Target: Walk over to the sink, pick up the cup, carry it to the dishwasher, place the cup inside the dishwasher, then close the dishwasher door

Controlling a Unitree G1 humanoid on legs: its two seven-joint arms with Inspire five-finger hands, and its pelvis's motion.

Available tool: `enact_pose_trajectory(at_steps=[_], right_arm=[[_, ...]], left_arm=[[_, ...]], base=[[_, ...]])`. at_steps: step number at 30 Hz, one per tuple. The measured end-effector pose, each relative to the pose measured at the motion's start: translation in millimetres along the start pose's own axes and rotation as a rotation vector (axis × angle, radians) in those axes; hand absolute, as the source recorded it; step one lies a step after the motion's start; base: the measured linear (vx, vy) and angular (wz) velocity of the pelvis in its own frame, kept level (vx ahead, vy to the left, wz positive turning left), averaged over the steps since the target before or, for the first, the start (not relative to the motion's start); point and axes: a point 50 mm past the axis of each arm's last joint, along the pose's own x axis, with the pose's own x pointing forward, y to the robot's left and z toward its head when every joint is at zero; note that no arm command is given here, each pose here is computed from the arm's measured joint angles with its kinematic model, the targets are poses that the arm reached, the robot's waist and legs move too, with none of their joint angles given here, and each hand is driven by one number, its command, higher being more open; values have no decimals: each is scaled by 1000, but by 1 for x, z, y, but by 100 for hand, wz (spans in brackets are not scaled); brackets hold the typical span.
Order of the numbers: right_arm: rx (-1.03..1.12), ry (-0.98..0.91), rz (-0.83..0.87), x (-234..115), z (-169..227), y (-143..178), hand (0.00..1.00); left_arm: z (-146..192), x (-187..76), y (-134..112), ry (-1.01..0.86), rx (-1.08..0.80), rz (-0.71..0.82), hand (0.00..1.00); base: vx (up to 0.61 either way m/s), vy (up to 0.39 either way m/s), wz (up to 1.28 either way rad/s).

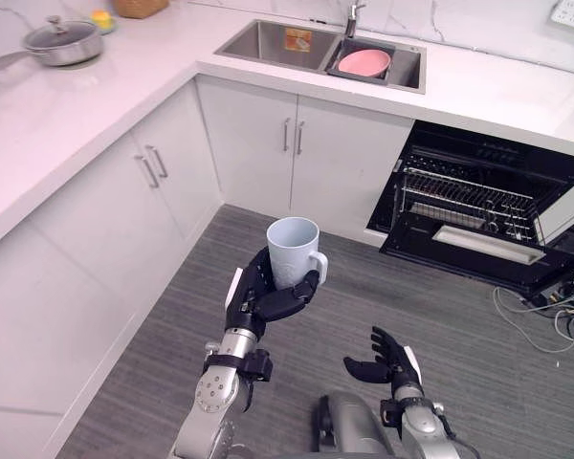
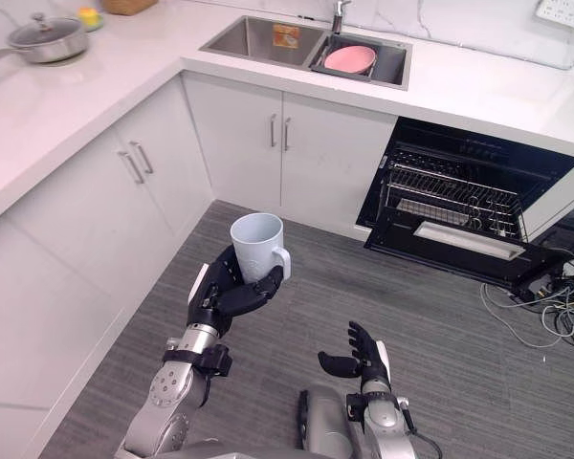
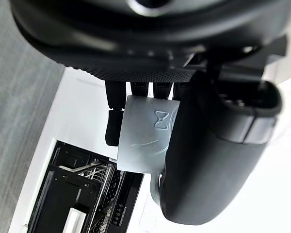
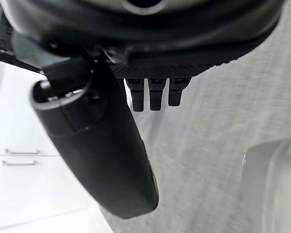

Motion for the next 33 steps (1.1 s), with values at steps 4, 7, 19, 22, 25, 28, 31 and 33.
enact_pose_trajectory(at_steps=[4, 7, 19, 22, 25, 28, 31, 33], right_arm=[[-50, -48, -30, 4, 13, -17, 90], [-13, -115, -58, -15, 19, -20, 90], [86, -387, -46, -10, 86, -3, 90], [95, -415, -7, -8, 96, 8, 90], [103, -440, 47, -8, 104, 24, 90], [91, -486, 122, -9, 117, 42, 90], [91, -555, 165, -9, 136, 51, 90], [87, -576, 168, -9, 141, 50, 90]], left_arm=[[-6, 4, -6, 21, -23, -1, 30], [-9, 7, -13, 35, -62, 7, 30], [-7, -1, -4, 16, -40, 49, 30], [-4, 0, 9, 7, -6, 94, 30], [-5, -4, 19, 22, 42, 125, 30], [-2, -4, 22, -1, 43, 140, 30], [1, -4, 31, -20, 52, 174, 30], [0, -4, 36, -15, 59, 195, 30]], base=[[718, -88, 2], [469, -108, 12], [406, 181, -78], [314, 289, -96], [218, 184, -113], [217, 89, -99], [240, -30, -89], [323, -87, -66]])
